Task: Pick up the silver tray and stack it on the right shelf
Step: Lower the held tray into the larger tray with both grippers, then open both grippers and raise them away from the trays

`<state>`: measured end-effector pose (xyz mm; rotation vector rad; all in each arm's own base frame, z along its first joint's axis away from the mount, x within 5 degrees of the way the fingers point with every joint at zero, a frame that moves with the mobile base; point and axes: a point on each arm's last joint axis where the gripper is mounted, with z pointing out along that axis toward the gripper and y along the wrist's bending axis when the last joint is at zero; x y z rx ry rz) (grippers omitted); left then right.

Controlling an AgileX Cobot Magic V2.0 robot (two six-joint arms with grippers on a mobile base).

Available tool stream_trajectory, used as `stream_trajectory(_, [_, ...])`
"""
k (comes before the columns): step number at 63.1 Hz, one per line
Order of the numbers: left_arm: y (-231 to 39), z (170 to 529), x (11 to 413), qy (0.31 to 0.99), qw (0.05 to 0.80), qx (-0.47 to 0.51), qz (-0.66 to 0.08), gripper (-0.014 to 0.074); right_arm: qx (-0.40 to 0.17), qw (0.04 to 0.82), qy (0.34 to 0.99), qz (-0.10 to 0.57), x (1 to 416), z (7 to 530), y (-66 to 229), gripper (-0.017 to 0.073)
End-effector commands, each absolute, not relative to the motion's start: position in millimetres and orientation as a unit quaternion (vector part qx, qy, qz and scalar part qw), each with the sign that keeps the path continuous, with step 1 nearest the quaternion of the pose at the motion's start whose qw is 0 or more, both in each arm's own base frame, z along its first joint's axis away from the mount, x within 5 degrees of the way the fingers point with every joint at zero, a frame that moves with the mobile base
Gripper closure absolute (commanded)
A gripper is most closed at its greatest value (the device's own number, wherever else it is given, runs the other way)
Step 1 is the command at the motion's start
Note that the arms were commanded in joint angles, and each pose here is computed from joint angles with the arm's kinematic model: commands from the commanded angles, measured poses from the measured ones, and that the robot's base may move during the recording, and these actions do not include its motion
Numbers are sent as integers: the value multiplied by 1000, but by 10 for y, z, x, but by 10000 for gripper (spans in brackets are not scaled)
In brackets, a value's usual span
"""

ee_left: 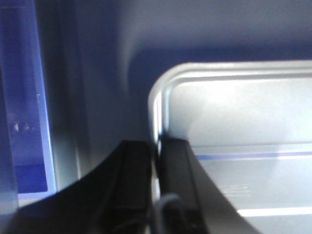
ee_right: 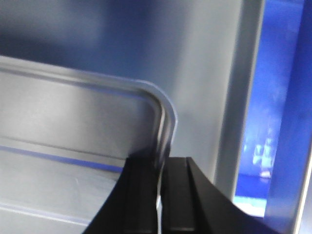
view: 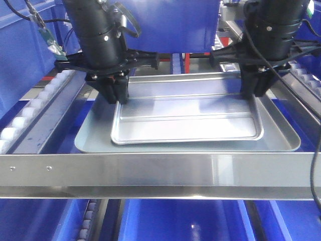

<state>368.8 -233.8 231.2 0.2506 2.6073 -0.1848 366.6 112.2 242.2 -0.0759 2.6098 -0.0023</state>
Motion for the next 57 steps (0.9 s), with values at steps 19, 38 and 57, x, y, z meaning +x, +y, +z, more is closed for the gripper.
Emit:
stream_trajectory(19, [-2333, 2799, 3734, 935, 329, 95, -96, 162, -42, 338, 940, 2, 3723, 2884, 1098, 11])
stream_trajectory(38, [-2241, 3129, 3624, 936, 328, 102, -82, 174, -38, 324, 945, -8, 3614, 2991, 1047, 104])
stream_trajectory(57, [-1976, 3343, 3199, 926, 348, 122, -87, 426, -42, 335, 941, -12, 3368, 3259, 956, 498])
